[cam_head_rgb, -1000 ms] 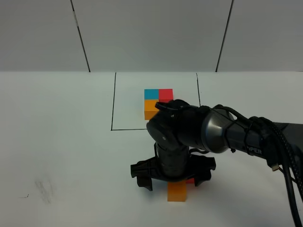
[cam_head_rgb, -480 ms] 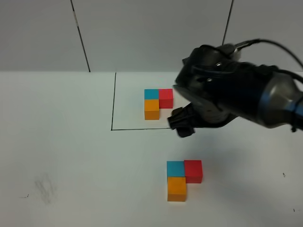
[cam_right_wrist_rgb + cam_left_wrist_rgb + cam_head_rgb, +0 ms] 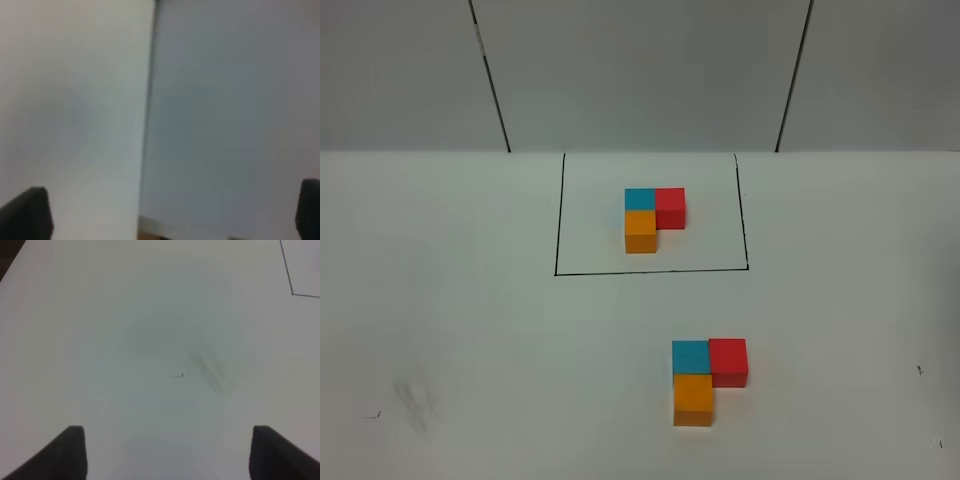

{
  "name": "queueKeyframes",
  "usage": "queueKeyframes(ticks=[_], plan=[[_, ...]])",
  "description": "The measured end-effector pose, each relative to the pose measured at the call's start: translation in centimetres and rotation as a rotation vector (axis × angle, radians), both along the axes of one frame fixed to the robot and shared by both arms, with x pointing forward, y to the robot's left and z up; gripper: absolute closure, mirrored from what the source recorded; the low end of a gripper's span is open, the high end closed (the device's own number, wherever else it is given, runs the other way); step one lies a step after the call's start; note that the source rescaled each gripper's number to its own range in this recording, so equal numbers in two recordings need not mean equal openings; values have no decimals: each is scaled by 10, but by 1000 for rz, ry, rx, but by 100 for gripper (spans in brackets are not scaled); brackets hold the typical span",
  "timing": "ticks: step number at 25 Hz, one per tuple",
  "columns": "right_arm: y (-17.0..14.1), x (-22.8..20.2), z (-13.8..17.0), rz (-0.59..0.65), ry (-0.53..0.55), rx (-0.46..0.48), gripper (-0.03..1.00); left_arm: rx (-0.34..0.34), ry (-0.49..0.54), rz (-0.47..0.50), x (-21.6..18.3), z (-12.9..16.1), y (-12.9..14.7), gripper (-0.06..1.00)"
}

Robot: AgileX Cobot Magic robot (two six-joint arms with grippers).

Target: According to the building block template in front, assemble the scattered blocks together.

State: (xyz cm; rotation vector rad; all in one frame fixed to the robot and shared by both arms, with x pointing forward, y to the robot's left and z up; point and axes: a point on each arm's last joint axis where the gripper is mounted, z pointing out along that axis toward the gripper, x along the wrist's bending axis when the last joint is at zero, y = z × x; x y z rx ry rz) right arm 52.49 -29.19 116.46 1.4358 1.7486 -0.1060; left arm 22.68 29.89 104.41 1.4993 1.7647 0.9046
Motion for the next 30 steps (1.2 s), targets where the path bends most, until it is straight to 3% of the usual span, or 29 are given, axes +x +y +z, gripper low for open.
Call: queueKeyframes(ticks=[3, 8, 16, 23, 26, 30], plan=[[-41, -24, 18, -71, -6, 16, -2, 0, 0, 0, 0, 0, 0, 44], [-59, -86, 53, -25, -67, 51, 0, 0, 0, 0, 0, 0, 0, 44], [-46, -230, 101, 74, -450, 118, 1, 0, 0, 0, 0, 0, 0, 44], [-39, -326, 51, 48, -676, 234, 1, 0, 0, 0, 0, 0, 0, 44], [-36, -349, 18, 9, -760, 341, 1, 0, 0, 0, 0, 0, 0, 44], [-30, -350, -26, -29, -776, 516, 1, 0, 0, 0, 0, 0, 0, 44]])
